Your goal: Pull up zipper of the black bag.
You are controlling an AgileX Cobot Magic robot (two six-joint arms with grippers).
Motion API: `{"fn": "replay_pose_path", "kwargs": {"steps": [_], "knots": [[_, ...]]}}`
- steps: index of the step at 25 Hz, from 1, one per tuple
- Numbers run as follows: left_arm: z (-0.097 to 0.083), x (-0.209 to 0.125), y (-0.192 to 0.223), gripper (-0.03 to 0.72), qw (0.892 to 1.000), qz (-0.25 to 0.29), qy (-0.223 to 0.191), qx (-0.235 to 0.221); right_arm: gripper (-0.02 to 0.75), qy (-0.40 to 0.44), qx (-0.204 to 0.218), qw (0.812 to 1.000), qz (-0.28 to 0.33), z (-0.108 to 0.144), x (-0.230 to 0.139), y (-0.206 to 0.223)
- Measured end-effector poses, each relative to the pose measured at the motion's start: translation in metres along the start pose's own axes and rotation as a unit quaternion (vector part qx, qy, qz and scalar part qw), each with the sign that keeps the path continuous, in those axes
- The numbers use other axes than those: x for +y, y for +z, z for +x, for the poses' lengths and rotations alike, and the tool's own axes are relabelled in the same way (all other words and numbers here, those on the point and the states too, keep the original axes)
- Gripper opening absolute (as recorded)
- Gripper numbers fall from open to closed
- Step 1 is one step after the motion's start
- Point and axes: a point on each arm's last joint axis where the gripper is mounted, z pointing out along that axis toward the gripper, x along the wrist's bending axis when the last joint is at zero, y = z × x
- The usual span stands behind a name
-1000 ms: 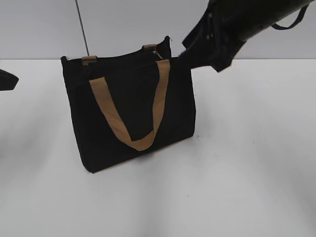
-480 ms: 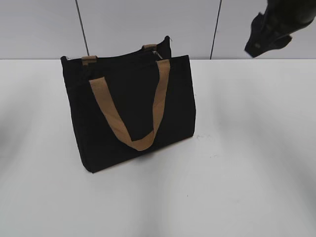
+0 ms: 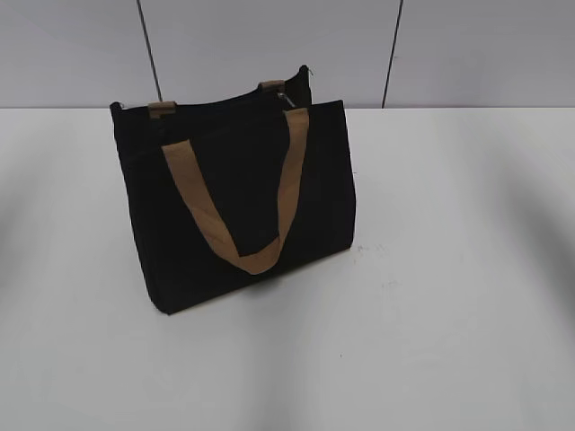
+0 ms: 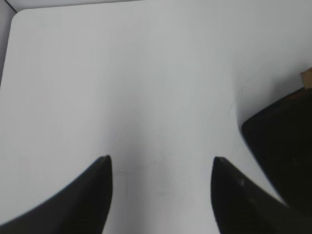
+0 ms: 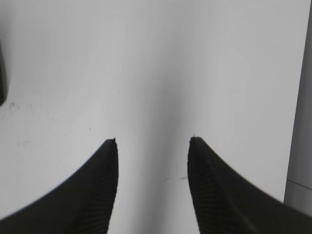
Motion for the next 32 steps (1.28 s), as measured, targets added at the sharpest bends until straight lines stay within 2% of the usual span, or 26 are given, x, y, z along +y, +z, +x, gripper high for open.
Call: {"fn": "replay_pose_path", "kwargs": {"steps": [7, 10, 13, 18, 25, 32], "knots": [[-0.001, -0.001, -0.013, 0.477, 0.998, 0.047, -0.052, -0.01, 0.371, 0.028, -0.012, 0.999, -0.03, -0.009, -0.011, -0.033], [-0.004, -0.008, -0.014, 0.477, 0.994, 0.086, -0.06, -0.023, 0.372, 0.03, -0.008, 0.999, -0.045, -0.006, -0.021, -0.048], [-0.006, -0.013, -0.019, 0.477, 0.992, 0.105, -0.058, -0.029, 0.373, 0.032, 0.0, 0.999, -0.033, 0.001, -0.048, -0.052], [-0.015, -0.037, -0.04, 0.477, 0.994, 0.08, -0.058, -0.036, 0.373, 0.036, 0.017, 0.999, 0.013, 0.02, -0.126, -0.04], [-0.033, -0.108, -0.067, 0.477, 0.998, 0.019, -0.058, -0.03, 0.373, 0.039, 0.01, 0.998, -0.046, 0.043, -0.231, -0.037], [-0.047, -0.165, -0.071, 0.47, 0.998, -0.011, -0.061, -0.032, 0.373, 0.048, 0.023, 0.994, -0.097, 0.058, -0.285, -0.03]]}}
